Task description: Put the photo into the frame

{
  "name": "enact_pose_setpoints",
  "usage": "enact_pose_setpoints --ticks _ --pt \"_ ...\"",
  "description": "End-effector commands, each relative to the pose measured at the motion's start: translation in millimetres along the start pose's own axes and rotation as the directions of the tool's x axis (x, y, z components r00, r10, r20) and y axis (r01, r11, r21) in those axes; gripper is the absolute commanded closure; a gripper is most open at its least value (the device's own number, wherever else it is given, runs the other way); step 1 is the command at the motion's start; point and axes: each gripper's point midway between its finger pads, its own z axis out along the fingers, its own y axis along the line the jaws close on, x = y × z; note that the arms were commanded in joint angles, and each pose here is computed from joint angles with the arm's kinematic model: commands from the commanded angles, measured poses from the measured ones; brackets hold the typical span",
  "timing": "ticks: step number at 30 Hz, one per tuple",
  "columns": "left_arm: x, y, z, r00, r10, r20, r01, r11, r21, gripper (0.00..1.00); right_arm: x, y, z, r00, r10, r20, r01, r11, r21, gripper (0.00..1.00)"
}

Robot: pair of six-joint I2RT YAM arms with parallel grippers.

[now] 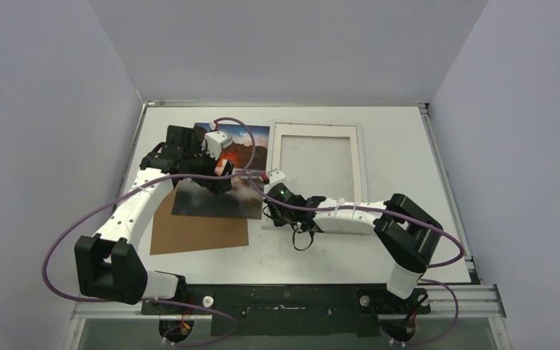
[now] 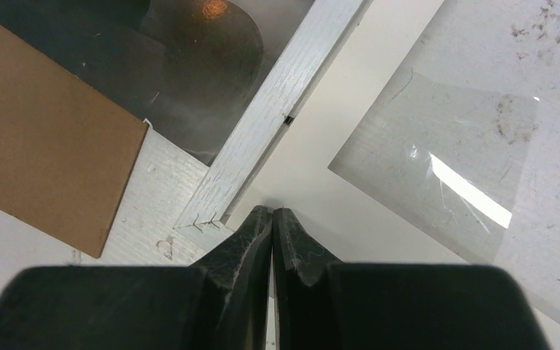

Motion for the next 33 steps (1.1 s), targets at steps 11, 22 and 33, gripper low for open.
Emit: enact_pose_setpoints --ticks 11,22,33 --pt "-24.0 0.1 -14.7 0.996 0.05 0.078 -0.049 0.999 -0.01 0.0 16.6 -5.0 8.8 1.0 0.001 -0.025 0.0 1.0 0.016 0.95" --pt "-20.0 1.7 -11.3 0.997 0.041 0.065 -0.04 0.999 -0.013 0.0 -0.9 -1.9 3.7 1.0 -0.012 0.0 0.012 1.0 0.022 0.95" --pt "-18.4 0.7 -8.0 0.997 0.034 0.066 -0.033 0.999 -0.012 0.0 -81.4 11.7 -20.8 0.989 -0.01 0.148 0.013 1.0 -0.017 0.94"
